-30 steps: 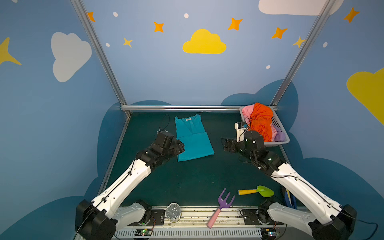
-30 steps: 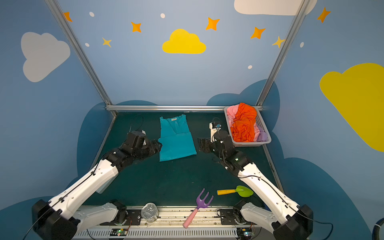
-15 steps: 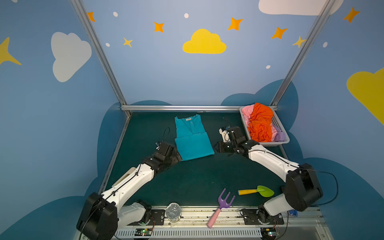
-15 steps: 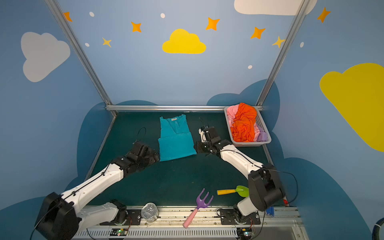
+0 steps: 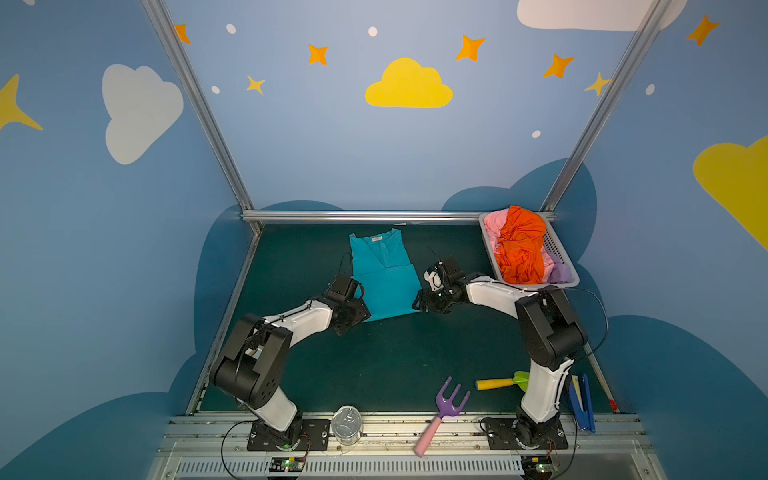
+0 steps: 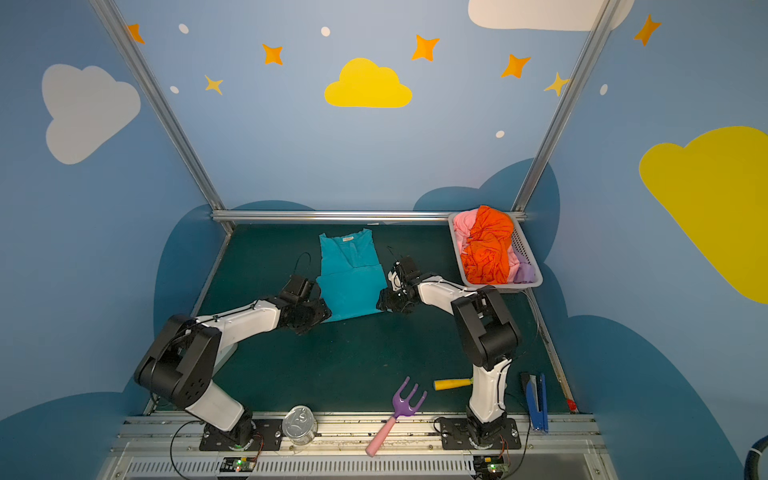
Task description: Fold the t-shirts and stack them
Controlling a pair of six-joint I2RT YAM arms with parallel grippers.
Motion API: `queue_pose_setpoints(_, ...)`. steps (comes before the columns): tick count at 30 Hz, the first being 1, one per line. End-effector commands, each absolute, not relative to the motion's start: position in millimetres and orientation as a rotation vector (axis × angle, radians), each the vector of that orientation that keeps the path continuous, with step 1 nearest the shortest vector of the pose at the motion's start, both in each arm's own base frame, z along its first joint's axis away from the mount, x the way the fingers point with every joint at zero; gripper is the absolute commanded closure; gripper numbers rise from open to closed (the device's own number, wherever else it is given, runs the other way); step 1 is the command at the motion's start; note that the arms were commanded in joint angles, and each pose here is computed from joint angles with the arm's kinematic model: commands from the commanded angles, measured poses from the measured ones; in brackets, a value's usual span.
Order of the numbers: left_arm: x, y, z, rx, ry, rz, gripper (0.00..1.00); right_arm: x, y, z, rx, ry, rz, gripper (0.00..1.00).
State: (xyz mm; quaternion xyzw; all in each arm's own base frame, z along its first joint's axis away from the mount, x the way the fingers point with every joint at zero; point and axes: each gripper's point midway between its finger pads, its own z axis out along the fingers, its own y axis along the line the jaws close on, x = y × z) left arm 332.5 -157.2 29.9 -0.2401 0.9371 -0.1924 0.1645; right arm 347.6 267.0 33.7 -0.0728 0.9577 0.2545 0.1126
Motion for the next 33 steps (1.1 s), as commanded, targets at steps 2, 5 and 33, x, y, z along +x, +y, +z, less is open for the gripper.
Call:
queue_pose_setpoints(2,324.7,-157.0,-0.3,-0.708,2.751,-0.545,0.41,347.4,263.4,17.4,-0.153,2.867,0.756,0.37)
queue_pose_setpoints(5,326.4,-158.9,-6.9,-0.712,2.765,-0.546,0.66,348.3,259.7,12.1,-0.13,2.88,0.731,0.38)
queue_pose_setpoints(33,221.0,-161.1,85.5,-0.553,2.738,-0.445,0.96,195.5,208.4,97.7,-0.237,2.948,0.634,1.0)
